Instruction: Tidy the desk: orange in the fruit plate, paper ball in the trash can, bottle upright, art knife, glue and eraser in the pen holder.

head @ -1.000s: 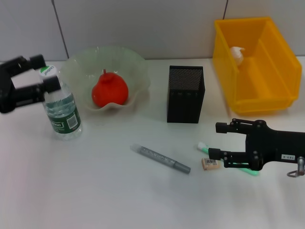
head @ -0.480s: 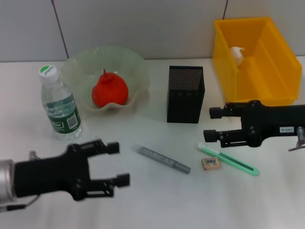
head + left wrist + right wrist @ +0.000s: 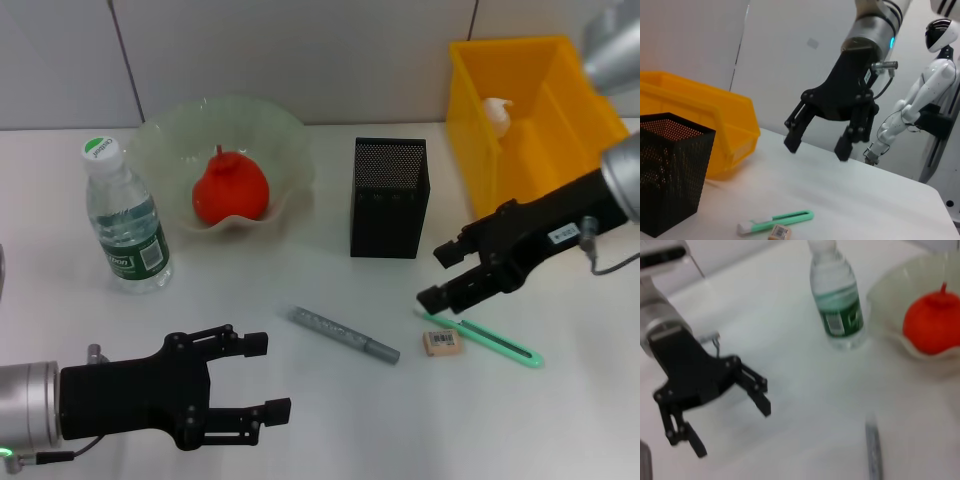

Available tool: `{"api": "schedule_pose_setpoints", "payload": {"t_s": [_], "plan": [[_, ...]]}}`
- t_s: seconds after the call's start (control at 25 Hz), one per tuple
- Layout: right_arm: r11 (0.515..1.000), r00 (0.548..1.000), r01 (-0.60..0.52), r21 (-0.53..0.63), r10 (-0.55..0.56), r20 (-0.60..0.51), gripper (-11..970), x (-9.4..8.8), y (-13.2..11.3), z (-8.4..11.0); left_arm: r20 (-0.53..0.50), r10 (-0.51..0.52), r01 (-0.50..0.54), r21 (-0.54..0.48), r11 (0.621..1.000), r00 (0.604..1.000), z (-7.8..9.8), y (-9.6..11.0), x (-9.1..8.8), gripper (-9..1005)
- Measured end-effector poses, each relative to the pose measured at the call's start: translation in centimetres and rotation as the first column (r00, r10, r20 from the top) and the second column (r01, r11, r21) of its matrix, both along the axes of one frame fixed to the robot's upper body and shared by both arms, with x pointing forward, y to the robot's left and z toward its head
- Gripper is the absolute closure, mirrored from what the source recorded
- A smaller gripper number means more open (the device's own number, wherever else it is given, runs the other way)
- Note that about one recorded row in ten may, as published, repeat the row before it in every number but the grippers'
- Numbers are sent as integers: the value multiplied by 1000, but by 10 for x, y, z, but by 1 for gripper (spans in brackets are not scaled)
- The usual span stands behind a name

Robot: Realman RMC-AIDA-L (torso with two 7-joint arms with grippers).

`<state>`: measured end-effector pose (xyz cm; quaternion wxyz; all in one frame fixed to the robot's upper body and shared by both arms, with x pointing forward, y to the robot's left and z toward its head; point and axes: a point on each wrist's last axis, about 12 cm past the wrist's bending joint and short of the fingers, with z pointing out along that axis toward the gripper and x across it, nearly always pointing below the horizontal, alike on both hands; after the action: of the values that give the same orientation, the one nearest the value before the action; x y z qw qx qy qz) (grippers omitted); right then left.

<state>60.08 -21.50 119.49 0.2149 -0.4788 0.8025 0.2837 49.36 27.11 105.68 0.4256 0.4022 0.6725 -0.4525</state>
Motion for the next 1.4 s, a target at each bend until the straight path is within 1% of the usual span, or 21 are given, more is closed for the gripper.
{"api": "schedule_pose_setpoints", "payload": {"t_s": [0.04,0.2,0.28,0.32,0.48,0.52,0.64,0.68,0.92,1.0,1.04,1.08,1.12,1.2,1.24,1.28,1.32,1.4], "plan": [[1000,1000,0,0,0,0,203,0,0,0,0,0,0,0,1000,1000,0,0,0,131],[992,1000,-28,-123,27,-13,203,6,24,4,1,4,-4,7,1000,1000,-1,0,0,131],[981,1000,-16,-194,16,-6,203,10,36,4,1,3,-3,8,1000,1000,-2,0,-1,131],[981,1000,-16,-194,16,-6,203,10,36,4,1,3,-3,8,1000,1000,-2,0,-1,131],[959,1000,3,-282,0,9,204,15,52,4,8,-3,3,8,1000,1000,-4,-2,-2,131],[959,1000,3,-282,0,9,204,15,52,4,8,-3,3,8,1000,1000,-4,-2,-2,131],[939,1000,-13,-344,21,20,204,15,56,1,8,-2,2,4,1000,1000,-6,-4,-3,131],[924,998,-35,-380,49,27,204,14,58,-4,8,-2,2,4,1000,1000,-6,-4,-3,131],[904,996,-36,-426,65,54,204,17,61,-14,8,8,-8,7,1000,1000,-8,-5,-3,131],[902,998,-2,-431,32,63,204,20,62,-16,7,12,-12,7,1000,1000,-9,-5,-2,131],[902,998,28,-430,1,68,204,22,62,-17,6,16,-16,8,1000,1000,-9,-5,-2,131],[901,996,78,-426,-53,71,204,26,63,-18,4,18,-18,9,1000,1000,-9,-5,-2,131],[901,996,78,-426,-53,71,204,26,63,-18,4,18,-18,9,1000,1000,-9,-5,-2,131],[889,993,118,-443,-106,51,204,29,67,-24,0,24,-24,8,1000,1000,-9,-5,-2,131],[889,993,118,-443,-106,51,204,29,67,-24,0,24,-24,8,1000,1000,-9,-5,-2,131],[877,992,123,-465,-118,40,205,30,71,-30,-2,25,-25,6,1000,1000,-10,-6,-2,131],[877,992,123,-465,-118,40,205,30,71,-30,-2,25,-25,6,1000,1000,-10,-6,-2,131],[870,992,124,-478,-114,49,205,31,76,-38,-2,26,-26,4,1000,1000,-10,-7,-2,131]]}}
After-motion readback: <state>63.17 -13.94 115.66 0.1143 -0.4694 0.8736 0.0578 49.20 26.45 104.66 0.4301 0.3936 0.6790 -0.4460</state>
